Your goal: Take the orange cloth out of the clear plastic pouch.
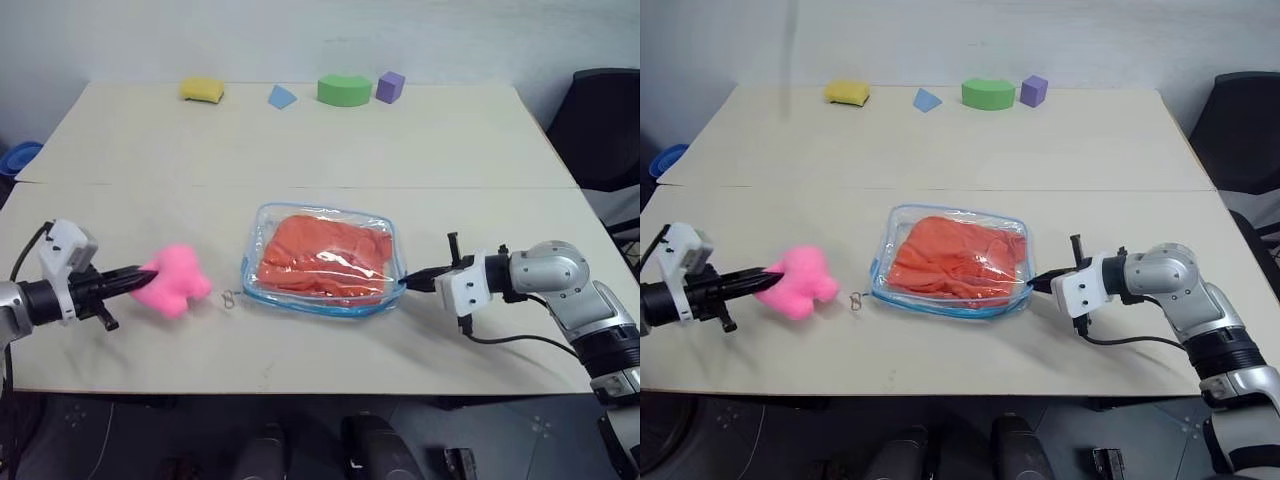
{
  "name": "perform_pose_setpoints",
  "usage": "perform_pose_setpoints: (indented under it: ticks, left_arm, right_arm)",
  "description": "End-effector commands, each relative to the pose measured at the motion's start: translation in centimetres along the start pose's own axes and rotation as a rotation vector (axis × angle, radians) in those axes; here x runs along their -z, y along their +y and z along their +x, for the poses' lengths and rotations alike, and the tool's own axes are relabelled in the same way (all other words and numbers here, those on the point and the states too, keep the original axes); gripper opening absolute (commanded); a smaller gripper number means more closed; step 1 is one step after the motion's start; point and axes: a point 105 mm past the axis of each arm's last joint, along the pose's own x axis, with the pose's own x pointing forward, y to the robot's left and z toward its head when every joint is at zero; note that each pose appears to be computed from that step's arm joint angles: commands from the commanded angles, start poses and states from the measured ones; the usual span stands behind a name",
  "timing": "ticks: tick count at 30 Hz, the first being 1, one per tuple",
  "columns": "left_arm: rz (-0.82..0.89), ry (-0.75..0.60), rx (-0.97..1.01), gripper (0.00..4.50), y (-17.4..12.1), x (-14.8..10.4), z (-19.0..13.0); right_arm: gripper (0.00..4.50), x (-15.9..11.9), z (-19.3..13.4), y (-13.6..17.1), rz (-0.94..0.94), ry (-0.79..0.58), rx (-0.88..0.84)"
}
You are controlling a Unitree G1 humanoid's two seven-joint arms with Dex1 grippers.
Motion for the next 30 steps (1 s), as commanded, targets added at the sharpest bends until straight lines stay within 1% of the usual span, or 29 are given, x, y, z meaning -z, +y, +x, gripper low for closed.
perform_pose_setpoints:
  ticks: [1, 4, 6, 9, 12, 15, 17, 18, 20, 22, 23, 25, 27, 30]
  left_arm:
    - [-0.024, -0.03, 0.0, 0.79, -0.6, -0.3, 0.9]
    - [-0.037, -0.03, 0.044, 1.73, -1.7, 0.1, 1.1]
    - [-0.045, -0.018, 0.05, 2.36, -1.9, 0.4, 1.0]
    - [-0.113, -0.047, 0.026, 3.27, -0.8, -0.3, -0.1]
    - [-0.177, -0.119, -0.025, 3.27, 1.1, -2.4, -0.8]
    - [-0.156, -0.196, -0.014, 3.27, 1.7, -5.7, -1.1]
    - [-0.085, -0.231, 0.036, 3.27, 0.9, -8.1, -0.9]
    - [-0.057, -0.24, 0.061, 3.27, 0.4, -8.9, -0.8]
    - [0.119, -0.202, 0.198, 3.27, -2.7, -10.5, 0.4]
    - [0.29, -0.135, 0.323, 3.27, -5.7, -10.5, 1.8]
    - [0.363, -0.096, 0.378, 3.27, -7.0, -10.1, 2.7]
    - [0.541, -0.002, 0.478, 3.27, -9.0, -8.5, 4.3]
    - [0.682, 0.063, 0.55, 3.27, -9.9, -7.1, 5.3]
    - [0.799, 0.092, 0.582, 3.27, -9.7, -6.0, 7.4]
  right_arm:
    - [1.0, -0.8, -0.6, -0.7, 0.056, -0.024, 0.048]
    - [2.03, -1.0, -1.2, -0.3, 0.108, -0.024, 0.054]
    - [2.74, -1.5, -2.2, -0.2, 0.188, -0.031, 0.081]
    - [3.74, -3.2, -3.8, 0.1, 0.341, -0.068, 0.088]
    - [3.74, -5.0, -5.3, 0.6, 0.496, -0.111, 0.066]
    - [3.74, -7.3, -6.4, 1.3, 0.636, -0.167, 0.017]
    - [3.74, -8.7, -6.8, 1.3, 0.702, -0.21, 0.016]
    - [3.74, -9.1, -6.9, 1.3, 0.723, -0.223, 0.02]
    - [3.74, -9.6, -7.0, 1.1, 0.763, -0.245, 0.047]
    - [3.74, -10.1, -7.1, 1.0, 0.783, -0.253, 0.057]
    - [3.74, -10.2, -7.0, 1.1, 0.786, -0.251, 0.059]
    - [3.74, -10.4, -6.8, 1.3, 0.791, -0.242, 0.056]
    - [3.74, -10.5, -6.6, 1.6, 0.791, -0.233, 0.051]
    - [3.74, -10.6, -6.4, 1.8, 0.799, -0.227, 0.062]
